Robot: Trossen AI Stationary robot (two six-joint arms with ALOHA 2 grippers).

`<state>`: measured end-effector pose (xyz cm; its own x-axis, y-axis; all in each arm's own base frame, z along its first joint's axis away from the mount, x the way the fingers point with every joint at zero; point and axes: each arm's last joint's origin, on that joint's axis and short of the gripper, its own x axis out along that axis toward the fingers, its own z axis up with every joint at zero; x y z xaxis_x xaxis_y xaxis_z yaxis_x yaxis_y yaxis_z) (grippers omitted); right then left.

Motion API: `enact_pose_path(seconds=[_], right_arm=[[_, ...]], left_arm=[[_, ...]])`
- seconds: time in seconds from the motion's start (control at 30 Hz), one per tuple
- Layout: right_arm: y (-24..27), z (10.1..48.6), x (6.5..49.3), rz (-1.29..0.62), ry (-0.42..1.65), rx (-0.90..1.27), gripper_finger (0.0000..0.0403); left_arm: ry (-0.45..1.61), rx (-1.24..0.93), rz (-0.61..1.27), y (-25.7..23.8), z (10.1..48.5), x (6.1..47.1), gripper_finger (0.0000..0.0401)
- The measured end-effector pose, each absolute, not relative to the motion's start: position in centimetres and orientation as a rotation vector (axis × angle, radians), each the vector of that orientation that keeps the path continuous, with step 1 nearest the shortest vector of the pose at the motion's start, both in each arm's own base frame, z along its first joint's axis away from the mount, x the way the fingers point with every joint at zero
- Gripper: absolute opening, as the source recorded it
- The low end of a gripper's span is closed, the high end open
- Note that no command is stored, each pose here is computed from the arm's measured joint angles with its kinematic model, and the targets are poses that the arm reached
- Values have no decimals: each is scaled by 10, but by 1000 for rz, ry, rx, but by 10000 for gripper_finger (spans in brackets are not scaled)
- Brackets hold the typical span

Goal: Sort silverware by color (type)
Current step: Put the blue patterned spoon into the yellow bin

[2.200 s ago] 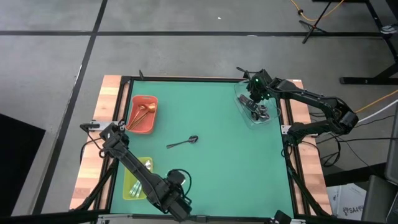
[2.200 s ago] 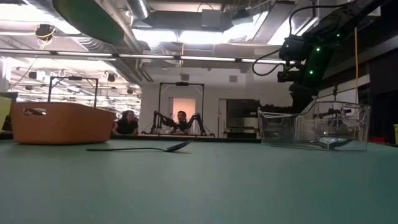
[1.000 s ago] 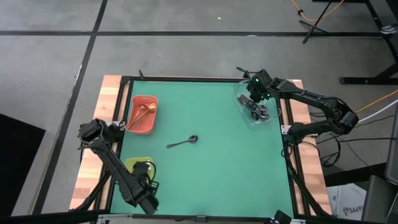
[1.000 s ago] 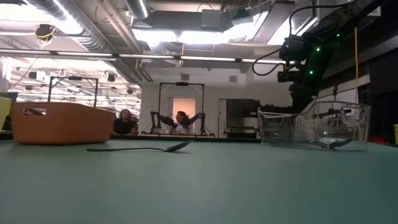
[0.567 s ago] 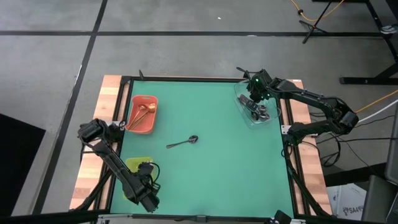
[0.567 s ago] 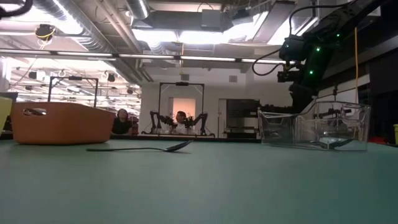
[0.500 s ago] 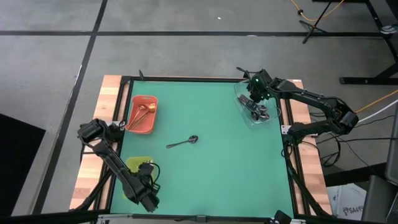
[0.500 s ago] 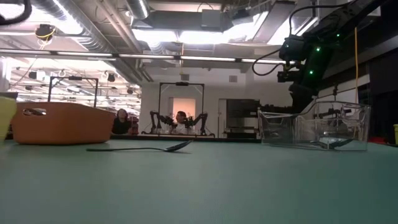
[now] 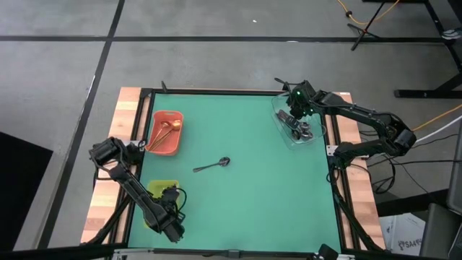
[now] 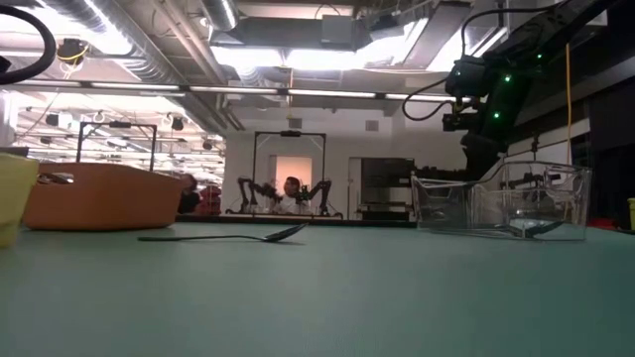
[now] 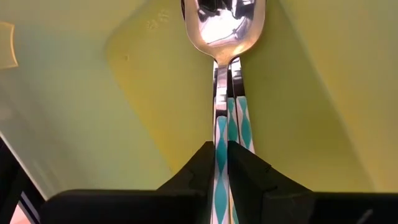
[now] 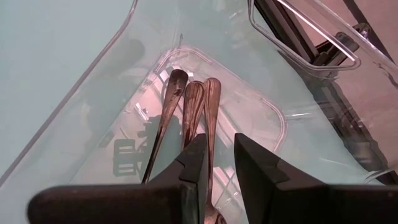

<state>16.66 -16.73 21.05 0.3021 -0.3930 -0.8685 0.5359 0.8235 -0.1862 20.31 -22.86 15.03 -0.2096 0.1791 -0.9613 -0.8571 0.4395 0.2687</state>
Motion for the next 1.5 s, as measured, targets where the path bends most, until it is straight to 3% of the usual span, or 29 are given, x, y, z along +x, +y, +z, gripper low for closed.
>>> enact_pose_path(seconds=[1.1, 1.5], right_arm=[[-167, 211, 167, -619, 1104, 148, 69], [-167, 211, 167, -619, 1104, 148, 69]], left_arm=[[1511, -678, 1109, -229, 149, 202, 42], [1514, -679, 1109, -230, 149, 202, 123]])
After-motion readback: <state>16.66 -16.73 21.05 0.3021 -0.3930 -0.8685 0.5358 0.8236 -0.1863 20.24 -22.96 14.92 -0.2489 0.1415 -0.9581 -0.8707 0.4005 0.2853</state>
